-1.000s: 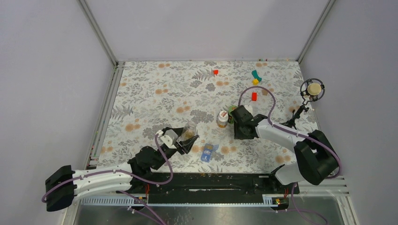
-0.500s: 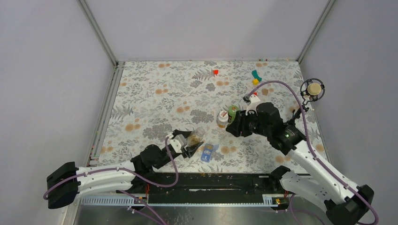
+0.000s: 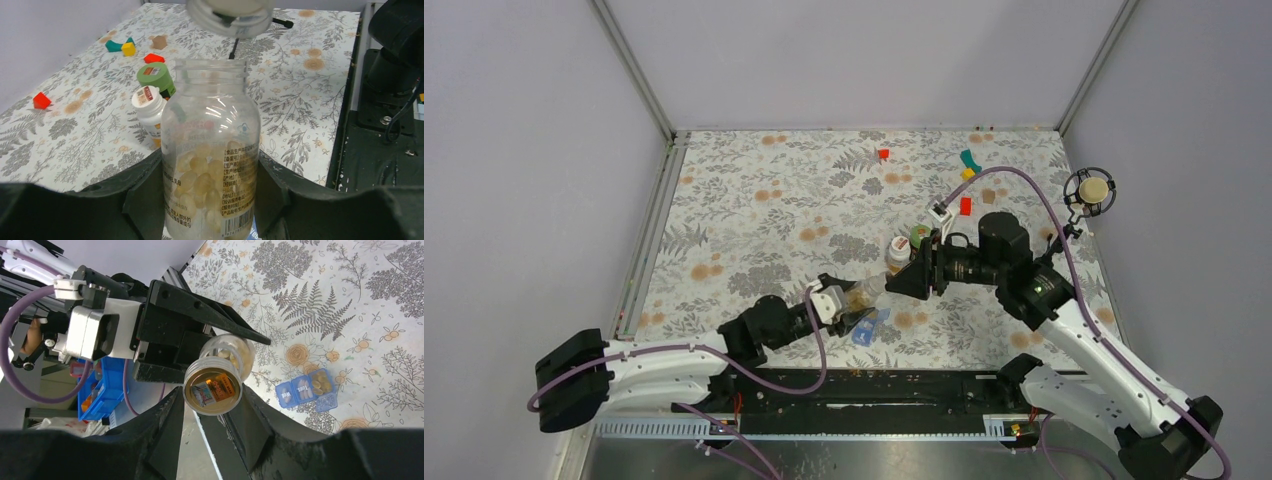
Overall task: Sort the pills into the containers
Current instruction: Screw the lid of the pill bottle onto the pill bottle.
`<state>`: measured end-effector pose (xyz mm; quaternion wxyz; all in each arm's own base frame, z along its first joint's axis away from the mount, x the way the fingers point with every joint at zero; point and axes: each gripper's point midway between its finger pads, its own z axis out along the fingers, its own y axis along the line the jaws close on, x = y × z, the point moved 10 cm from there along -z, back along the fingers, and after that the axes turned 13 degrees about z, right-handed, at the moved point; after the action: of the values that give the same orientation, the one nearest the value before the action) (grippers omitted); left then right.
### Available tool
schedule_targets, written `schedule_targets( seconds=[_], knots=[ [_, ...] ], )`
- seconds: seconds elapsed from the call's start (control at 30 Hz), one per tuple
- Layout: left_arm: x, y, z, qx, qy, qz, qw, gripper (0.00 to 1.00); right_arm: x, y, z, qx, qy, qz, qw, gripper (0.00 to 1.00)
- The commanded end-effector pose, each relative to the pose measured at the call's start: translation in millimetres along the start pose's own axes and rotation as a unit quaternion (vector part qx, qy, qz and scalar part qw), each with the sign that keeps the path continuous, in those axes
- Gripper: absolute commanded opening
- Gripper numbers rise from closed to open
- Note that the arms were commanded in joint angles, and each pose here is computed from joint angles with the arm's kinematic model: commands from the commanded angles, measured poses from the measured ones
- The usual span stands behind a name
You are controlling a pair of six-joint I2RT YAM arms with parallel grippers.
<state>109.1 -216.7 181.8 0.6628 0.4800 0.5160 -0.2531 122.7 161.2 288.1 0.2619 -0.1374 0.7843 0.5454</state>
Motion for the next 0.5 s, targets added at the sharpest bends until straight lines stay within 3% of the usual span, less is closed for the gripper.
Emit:
schedule_targets(
  seconds=[0.0, 0.47],
  knots=[
    [-30.0, 6.1, 15.7, 0.022, -0.056, 0.006, 0.998, 0.00, -11.0, 11.9, -0.2, -0.011, 0.019, -0.005, 1.000, 0.41],
    [-31.7, 6.3, 27.3, 0.025, -0.051, 0.005, 0.998, 0.00, -2.6, -5.3, 1.1, 0.062, 0.076, 0.019, 0.995, 0.40]
  ],
)
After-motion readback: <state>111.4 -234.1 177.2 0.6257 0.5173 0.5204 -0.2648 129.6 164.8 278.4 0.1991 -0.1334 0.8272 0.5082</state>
